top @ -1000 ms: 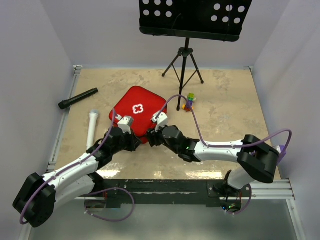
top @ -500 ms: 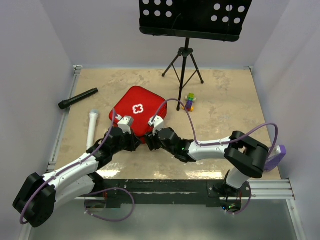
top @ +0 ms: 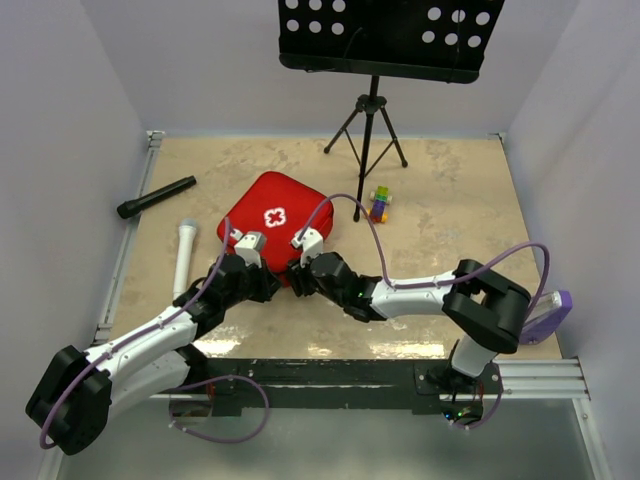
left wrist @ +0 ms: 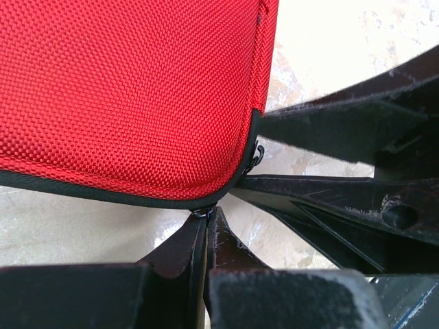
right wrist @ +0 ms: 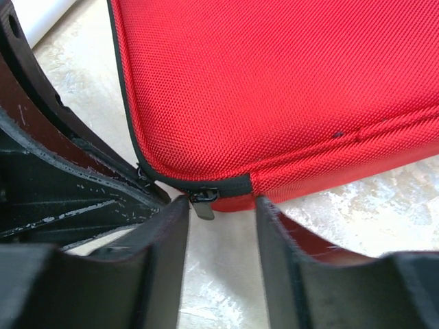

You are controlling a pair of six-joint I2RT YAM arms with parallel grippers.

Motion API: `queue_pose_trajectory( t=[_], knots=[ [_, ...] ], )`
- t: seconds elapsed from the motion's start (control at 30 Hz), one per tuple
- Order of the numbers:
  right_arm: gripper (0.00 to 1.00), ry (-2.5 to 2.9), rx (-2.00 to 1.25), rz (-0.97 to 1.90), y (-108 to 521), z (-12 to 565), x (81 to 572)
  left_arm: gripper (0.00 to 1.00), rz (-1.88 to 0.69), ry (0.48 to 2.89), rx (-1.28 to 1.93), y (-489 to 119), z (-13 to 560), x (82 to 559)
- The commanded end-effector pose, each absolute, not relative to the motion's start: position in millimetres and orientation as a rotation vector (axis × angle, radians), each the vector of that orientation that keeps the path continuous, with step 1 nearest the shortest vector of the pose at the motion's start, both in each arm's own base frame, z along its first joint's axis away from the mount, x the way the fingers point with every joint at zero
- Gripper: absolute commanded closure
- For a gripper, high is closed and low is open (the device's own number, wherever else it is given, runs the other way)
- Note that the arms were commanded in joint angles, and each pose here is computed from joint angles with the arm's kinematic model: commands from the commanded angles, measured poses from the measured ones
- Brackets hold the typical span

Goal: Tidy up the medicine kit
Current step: Zip the medicine box at the center of the board.

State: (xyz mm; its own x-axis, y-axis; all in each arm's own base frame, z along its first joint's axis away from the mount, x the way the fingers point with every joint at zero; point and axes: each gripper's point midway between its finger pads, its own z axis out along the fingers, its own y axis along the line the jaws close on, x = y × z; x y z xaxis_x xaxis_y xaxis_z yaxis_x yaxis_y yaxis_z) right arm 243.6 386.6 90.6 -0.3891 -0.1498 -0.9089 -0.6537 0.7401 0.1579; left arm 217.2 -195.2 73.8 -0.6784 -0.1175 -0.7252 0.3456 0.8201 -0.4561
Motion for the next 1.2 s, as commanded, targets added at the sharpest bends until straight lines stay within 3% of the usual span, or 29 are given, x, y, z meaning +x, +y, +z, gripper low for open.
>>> queue_pose_trajectory(
  t=[0.0, 0.7, 1.17],
  knots=[
    [0.6, 1.878, -0.545, 0.659, 401.2, 112.7, 255.9, 1.0, -0.784, 2.166, 0.207, -203.3, 84.9, 216.6],
    [1.0, 1.877, -0.567, 0.578, 391.2, 108.1, 261.1, 1.0, -0.786, 2.159, 0.211, -203.7, 86.7, 216.1],
    [1.0, 1.814, -0.682, 0.59, 384.4, 110.7, 249.5, 1.0, -0.766, 2.169, 0.203, -201.1, 84.2, 216.7]
  ],
)
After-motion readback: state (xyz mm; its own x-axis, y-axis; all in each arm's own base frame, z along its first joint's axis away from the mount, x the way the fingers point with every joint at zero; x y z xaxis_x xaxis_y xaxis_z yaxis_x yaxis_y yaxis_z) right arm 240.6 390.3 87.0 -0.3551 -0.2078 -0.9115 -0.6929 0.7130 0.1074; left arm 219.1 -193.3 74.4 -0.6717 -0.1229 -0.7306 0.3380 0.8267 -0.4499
